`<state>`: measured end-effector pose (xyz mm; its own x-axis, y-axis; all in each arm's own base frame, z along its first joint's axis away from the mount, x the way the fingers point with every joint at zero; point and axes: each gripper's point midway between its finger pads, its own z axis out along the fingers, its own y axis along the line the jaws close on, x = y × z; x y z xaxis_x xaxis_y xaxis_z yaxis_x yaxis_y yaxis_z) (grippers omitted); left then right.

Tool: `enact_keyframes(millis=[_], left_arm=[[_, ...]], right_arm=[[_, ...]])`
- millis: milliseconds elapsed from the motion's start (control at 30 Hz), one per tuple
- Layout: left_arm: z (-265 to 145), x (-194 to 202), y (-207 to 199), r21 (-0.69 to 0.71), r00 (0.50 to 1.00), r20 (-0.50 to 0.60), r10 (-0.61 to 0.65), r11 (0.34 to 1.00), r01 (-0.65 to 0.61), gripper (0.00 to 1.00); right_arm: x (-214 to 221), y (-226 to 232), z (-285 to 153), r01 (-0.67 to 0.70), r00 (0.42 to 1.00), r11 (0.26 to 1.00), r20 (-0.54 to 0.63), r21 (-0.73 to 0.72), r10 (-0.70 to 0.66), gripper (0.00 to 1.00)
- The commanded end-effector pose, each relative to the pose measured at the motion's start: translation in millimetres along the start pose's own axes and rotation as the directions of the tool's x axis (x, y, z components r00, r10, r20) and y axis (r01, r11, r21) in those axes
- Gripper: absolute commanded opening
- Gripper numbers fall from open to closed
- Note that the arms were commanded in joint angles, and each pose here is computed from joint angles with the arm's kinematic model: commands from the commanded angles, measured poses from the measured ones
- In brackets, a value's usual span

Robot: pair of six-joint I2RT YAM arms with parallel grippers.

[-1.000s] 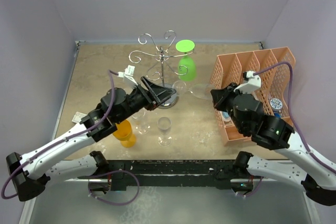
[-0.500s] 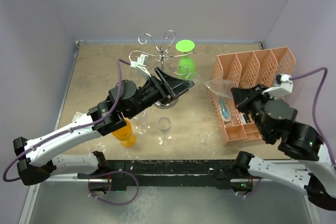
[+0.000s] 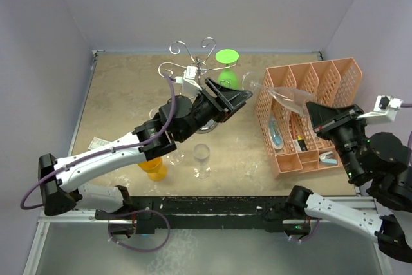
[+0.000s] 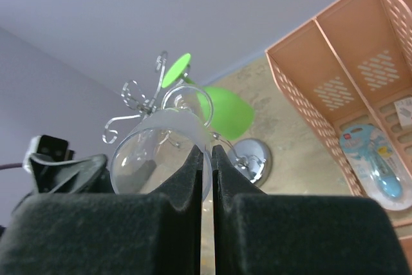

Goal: Place the wine glass upside down on the wine glass rack

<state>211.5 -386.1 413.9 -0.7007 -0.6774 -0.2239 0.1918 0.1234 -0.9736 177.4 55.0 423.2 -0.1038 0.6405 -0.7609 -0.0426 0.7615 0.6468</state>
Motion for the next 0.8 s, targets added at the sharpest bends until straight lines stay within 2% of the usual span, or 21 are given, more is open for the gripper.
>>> enact_keyframes(millis=[0,133,400,633,767], left_arm=[[2.9,-12.2,-62.1,0.166,0.997,0.052,-0.059,0.985,0.050,0.54],[7.2,-21.4,-63.3,0.150,0.991,0.132,-0.010,0.989,-0.010,0.54],[-4.5,-55.6,-83.7,0.210,0.958,0.286,-0.039,0.977,-0.023,0.56],[-13.1,-72.7,-102.1,0.294,0.930,0.344,-0.132,0.955,0.027,0.56],[-21.2,-83.1,-117.7,0.395,0.905,0.363,-0.222,0.916,0.066,0.54]], right_arm=[[-44.5,31.4,-8.0,-0.139,0.984,0.983,0.097,-0.121,0.151,0.00],[-46.6,50.3,-8.8,-0.200,0.973,0.960,0.078,-0.196,0.219,0.00],[-49.0,83.5,-16.1,-0.266,0.954,0.895,0.035,-0.359,0.297,0.00],[-40.7,100.5,-19.2,-0.296,0.947,0.852,-0.019,-0.431,0.320,0.00],[-33.3,105.3,-18.4,-0.312,0.943,0.837,-0.043,-0.449,0.329,0.00]])
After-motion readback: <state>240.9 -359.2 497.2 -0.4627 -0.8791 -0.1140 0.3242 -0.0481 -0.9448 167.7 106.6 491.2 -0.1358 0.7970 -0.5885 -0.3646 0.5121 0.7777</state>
